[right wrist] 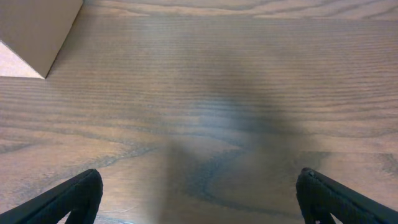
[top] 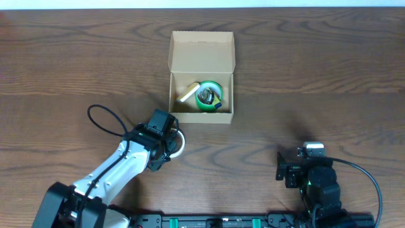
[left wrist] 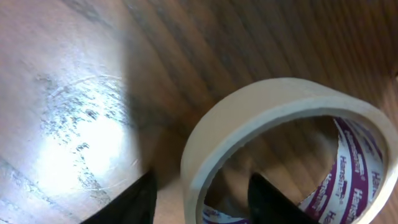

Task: Pack container
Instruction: 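Move the left gripper to the white tape roll and grasp its rim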

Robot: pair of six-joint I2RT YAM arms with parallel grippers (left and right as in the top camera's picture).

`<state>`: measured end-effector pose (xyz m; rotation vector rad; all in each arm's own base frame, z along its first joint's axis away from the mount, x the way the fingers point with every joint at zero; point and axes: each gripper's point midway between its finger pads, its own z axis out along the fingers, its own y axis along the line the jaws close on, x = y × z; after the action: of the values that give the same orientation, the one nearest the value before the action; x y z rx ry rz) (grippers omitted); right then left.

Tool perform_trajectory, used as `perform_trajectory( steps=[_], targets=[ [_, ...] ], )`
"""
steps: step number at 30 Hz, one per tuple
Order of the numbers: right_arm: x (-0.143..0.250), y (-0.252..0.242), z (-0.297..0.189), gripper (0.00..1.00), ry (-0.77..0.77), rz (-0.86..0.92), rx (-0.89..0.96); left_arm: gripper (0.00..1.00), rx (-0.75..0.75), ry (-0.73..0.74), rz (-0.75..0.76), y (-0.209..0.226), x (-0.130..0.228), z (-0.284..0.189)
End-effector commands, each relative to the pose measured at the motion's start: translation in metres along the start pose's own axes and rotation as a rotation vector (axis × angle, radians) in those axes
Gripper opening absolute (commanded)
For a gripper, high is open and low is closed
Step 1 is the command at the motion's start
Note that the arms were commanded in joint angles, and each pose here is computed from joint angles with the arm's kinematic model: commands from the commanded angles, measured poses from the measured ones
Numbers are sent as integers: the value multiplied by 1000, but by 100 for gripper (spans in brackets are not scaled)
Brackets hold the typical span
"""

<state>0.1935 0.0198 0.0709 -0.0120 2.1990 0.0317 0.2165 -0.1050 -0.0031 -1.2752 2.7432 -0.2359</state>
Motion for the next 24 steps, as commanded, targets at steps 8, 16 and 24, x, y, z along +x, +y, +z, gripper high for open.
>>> perform_trajectory(
  steps=[8, 16, 24],
  targets=[
    [0, -1, 0, 99, -1, -10, 6, 6, 19, 0, -14, -5, -1, 6],
    [0, -1, 0, 99, -1, -10, 5, 6, 98, -106, -17, -8, -16, -31],
    [0, -1, 0, 99, -1, -10, 6, 6, 242, -254, 3, -8, -33, -90]
  ],
)
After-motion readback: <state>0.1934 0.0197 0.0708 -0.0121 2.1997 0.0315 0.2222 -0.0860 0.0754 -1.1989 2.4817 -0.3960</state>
